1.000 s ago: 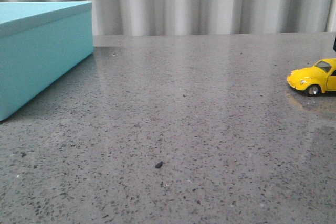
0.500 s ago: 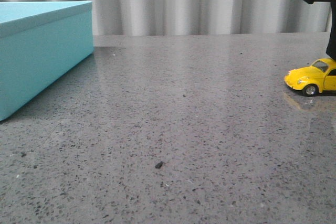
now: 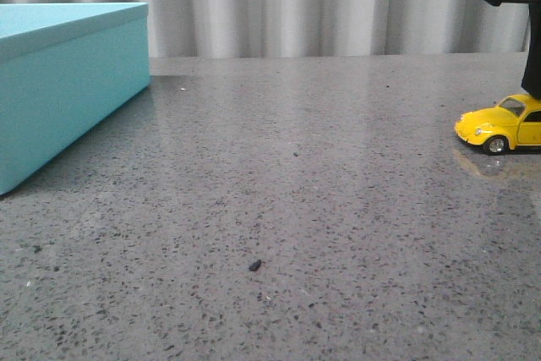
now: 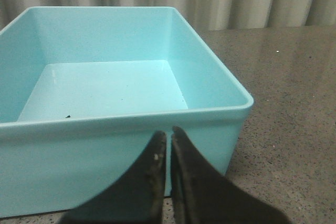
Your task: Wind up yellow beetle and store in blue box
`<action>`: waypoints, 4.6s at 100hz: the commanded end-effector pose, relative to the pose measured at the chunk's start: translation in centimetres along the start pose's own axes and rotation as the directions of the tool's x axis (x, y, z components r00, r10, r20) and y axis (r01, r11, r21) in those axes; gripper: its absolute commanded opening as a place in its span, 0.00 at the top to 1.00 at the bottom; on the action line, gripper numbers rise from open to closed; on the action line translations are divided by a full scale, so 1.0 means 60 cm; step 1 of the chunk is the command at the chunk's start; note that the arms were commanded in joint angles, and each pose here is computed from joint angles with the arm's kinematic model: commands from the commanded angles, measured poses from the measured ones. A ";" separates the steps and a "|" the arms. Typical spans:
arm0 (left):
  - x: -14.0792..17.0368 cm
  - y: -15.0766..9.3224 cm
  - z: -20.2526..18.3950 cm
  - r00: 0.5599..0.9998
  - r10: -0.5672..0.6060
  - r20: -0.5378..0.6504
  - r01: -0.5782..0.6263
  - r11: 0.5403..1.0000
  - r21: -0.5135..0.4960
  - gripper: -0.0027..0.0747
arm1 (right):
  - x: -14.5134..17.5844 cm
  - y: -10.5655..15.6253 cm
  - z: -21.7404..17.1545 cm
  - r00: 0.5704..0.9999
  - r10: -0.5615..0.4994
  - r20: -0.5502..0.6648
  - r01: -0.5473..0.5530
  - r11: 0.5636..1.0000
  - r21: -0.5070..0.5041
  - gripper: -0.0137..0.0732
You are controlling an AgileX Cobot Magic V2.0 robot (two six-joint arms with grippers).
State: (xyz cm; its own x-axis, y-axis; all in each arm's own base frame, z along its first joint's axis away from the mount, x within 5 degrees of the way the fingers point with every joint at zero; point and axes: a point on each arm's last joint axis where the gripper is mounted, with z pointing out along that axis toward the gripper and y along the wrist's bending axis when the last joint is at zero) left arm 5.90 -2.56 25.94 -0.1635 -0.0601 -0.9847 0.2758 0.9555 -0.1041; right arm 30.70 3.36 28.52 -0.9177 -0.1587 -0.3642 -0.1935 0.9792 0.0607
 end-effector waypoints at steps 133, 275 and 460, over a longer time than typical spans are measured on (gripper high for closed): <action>-0.021 0.003 0.000 0.998 -0.017 0.062 0.019 1.000 -0.021 0.99 | 0.070 0.022 -0.386 0.807 -0.066 0.587 -0.050 0.983 0.179 0.90; -0.236 -0.089 0.162 0.697 0.716 0.045 -0.652 0.606 0.457 0.43 | 0.381 0.051 -0.292 0.290 -0.287 0.913 0.106 0.958 0.267 0.90; -0.092 -0.134 0.470 0.356 0.904 -0.237 -0.371 0.370 0.852 0.52 | 0.384 0.048 -0.247 0.418 -0.287 0.862 0.134 0.958 0.255 0.90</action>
State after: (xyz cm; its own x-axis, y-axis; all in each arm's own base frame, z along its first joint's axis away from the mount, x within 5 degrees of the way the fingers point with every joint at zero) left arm 31.49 -17.60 25.49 -0.0557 0.9358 -0.3480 0.9814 0.1155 0.1535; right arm 3.75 0.67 32.68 -0.1208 -0.2417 -0.9628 -0.2398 0.9483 -0.2080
